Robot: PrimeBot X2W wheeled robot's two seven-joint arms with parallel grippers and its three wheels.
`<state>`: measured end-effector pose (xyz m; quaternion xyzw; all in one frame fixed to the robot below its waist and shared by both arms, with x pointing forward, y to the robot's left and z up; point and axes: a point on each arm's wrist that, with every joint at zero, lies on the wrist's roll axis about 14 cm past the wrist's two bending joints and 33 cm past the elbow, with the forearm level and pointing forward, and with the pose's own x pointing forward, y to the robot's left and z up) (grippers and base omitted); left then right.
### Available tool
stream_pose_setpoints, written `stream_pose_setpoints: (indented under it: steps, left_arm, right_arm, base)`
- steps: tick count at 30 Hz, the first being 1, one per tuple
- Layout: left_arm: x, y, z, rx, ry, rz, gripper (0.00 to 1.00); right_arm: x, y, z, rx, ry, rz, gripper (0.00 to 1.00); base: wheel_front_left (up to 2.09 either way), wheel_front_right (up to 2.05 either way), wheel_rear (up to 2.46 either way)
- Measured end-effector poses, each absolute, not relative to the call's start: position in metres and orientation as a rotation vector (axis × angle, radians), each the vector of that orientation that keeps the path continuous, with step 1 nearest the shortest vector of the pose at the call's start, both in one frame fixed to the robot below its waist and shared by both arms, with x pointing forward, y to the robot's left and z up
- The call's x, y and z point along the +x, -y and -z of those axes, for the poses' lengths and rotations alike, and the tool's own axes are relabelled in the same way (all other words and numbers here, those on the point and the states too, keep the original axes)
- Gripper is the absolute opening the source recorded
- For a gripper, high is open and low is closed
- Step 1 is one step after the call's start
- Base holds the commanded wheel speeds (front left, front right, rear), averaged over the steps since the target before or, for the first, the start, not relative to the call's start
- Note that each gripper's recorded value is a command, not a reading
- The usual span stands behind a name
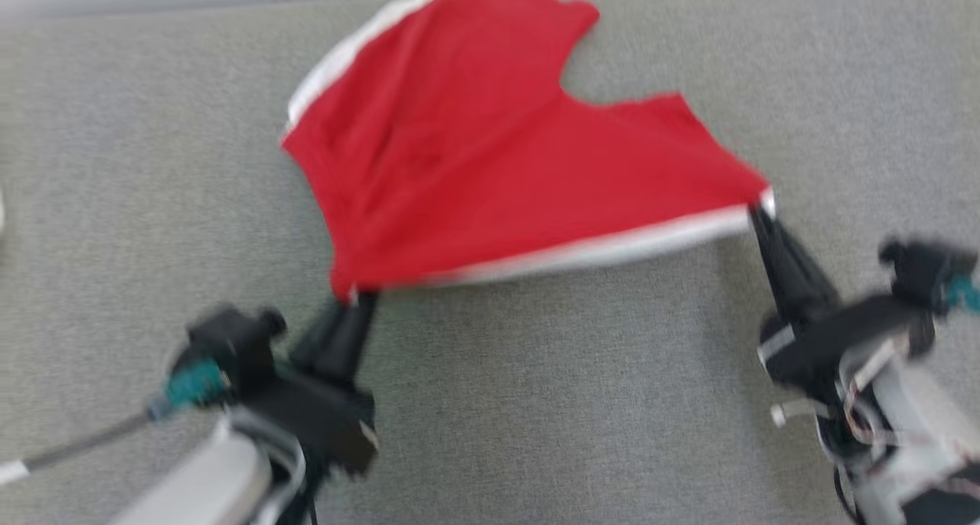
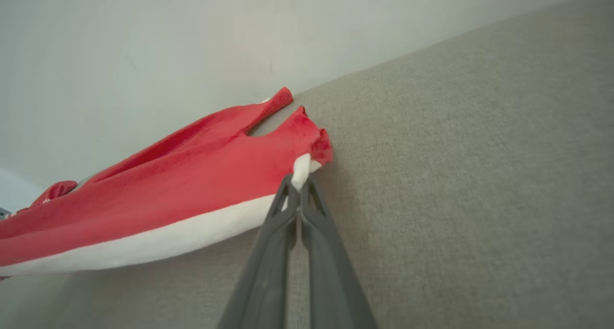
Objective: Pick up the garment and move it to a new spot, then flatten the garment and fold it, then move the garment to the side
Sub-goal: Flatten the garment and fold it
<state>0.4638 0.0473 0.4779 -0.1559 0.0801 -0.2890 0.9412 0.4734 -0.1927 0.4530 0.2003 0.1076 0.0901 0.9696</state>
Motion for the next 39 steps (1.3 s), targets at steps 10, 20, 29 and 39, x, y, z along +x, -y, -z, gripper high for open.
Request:
stream_pose_setpoints:
  steps: [10,20,29,39]
  left_arm:
    - [0.401,-0.054,-0.449,-0.328,-0.265,0.577,0.0]
    - [0.376,-0.066,-0.438,-0.312,-0.297,0.563,0.0]
    - [0.377,-0.064,-0.449,-0.319,-0.248,0.563,0.0]
    - [0.413,-0.061,-0.494,-0.318,-0.08,0.567,0.0]
  right_arm:
    - [0.392,0.194,-0.428,0.444,-0.343,-0.139,0.0]
    - [0.345,0.184,-0.426,0.488,-0.425,-0.104,0.0]
    - [0.355,0.179,-0.448,0.515,-0.383,-0.106,0.0]
    - [0.438,0.17,-0.507,0.442,-0.221,-0.223,0.0]
  base:
    - [0.0,0.0,0.0]
    - [0.0,0.0,0.0]
    - [0.0,0.0,0.0]
    - [0.0,0.0,0.0]
